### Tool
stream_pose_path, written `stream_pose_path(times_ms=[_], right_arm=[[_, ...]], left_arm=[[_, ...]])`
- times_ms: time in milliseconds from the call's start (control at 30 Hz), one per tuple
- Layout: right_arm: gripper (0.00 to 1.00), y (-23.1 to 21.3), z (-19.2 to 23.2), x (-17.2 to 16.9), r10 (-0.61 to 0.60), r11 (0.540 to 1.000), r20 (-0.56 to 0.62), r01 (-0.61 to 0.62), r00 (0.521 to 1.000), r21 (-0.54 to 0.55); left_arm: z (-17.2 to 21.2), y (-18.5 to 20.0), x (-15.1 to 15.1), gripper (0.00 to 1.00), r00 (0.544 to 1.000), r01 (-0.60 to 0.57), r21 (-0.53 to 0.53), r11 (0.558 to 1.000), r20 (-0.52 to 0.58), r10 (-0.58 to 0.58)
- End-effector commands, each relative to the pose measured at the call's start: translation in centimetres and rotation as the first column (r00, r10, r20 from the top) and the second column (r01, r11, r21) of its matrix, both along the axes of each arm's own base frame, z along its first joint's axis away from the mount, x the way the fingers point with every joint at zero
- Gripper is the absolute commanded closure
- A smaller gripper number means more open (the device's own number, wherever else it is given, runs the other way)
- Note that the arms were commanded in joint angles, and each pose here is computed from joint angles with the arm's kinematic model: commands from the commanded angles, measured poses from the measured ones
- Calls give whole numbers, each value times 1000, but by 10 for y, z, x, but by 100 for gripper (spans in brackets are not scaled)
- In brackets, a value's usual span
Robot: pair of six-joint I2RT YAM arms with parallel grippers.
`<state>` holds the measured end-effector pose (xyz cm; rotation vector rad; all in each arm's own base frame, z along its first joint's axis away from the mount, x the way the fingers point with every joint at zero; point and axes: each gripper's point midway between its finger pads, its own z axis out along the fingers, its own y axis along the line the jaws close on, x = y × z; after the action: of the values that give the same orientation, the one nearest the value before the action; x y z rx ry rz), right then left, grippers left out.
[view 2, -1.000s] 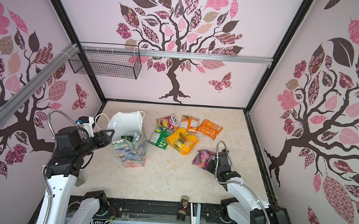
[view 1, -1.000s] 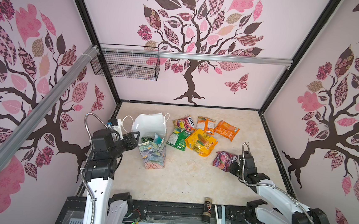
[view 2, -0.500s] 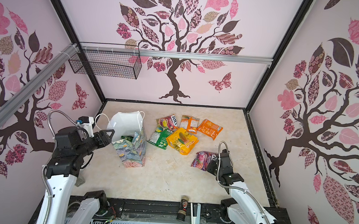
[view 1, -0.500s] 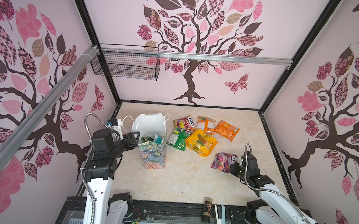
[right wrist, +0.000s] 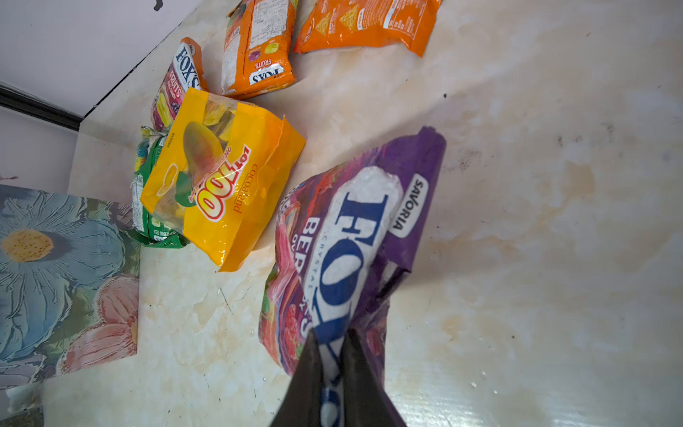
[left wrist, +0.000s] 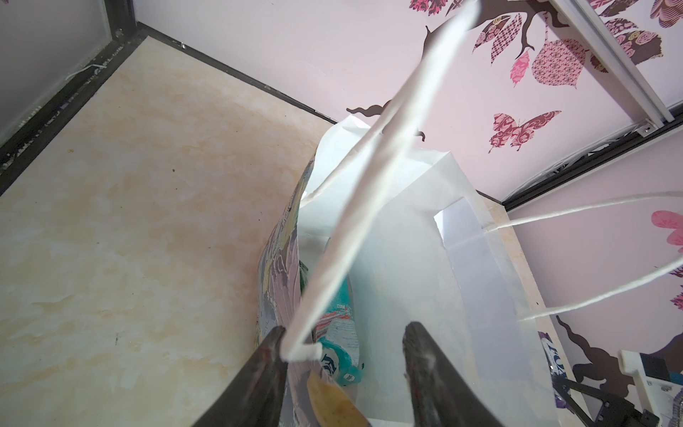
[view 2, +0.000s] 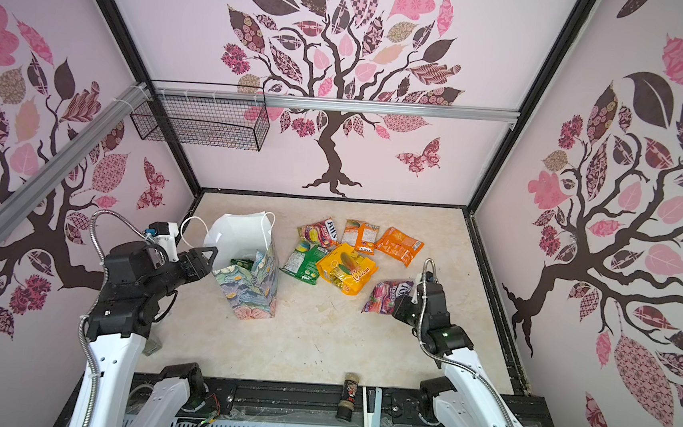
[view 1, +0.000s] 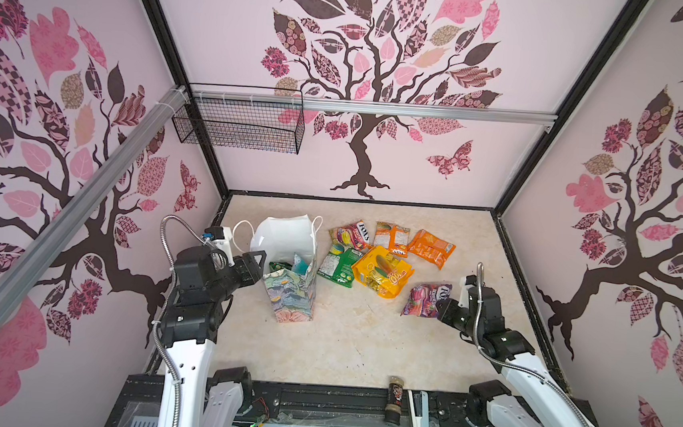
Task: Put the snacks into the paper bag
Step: 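Lift the purple Berries bag with the right gripper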
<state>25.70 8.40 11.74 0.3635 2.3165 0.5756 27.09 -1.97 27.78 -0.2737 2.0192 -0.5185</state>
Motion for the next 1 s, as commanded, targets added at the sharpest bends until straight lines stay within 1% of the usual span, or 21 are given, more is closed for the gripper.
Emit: stream_pose_path(times_ms=[0,300,500,600,667,867,967], right_arm=[[100,12,51,12,54,997,130,-60,990,39],[100,28,98,13,140,986,237,-157,961,51],[100,48,122,11,223,973,276,-231,935,-2],[100,56,135,12,250,966,298,-260,921,-8],[100,62,148,11,274,958,318,-288,908,-2],[100,67,180,9,285,949,377,-315,881,19],[100,75,192,8,308,935,401,-352,863,40]], left_arm=[[-2,1,1,46,1000,-1,5,1000,18,1],[-1,1,1,46,1000,-1,5,1000,20,1],[-2,2,1,46,1000,-2,5,1000,18,2],[-1,2,1,46,1000,-3,5,1000,20,2],[-2,2,1,46,1000,-3,4,1000,19,3],[-1,2,2,46,1000,-3,4,1000,19,3],[-1,2,2,46,1000,-4,3,1000,19,4]])
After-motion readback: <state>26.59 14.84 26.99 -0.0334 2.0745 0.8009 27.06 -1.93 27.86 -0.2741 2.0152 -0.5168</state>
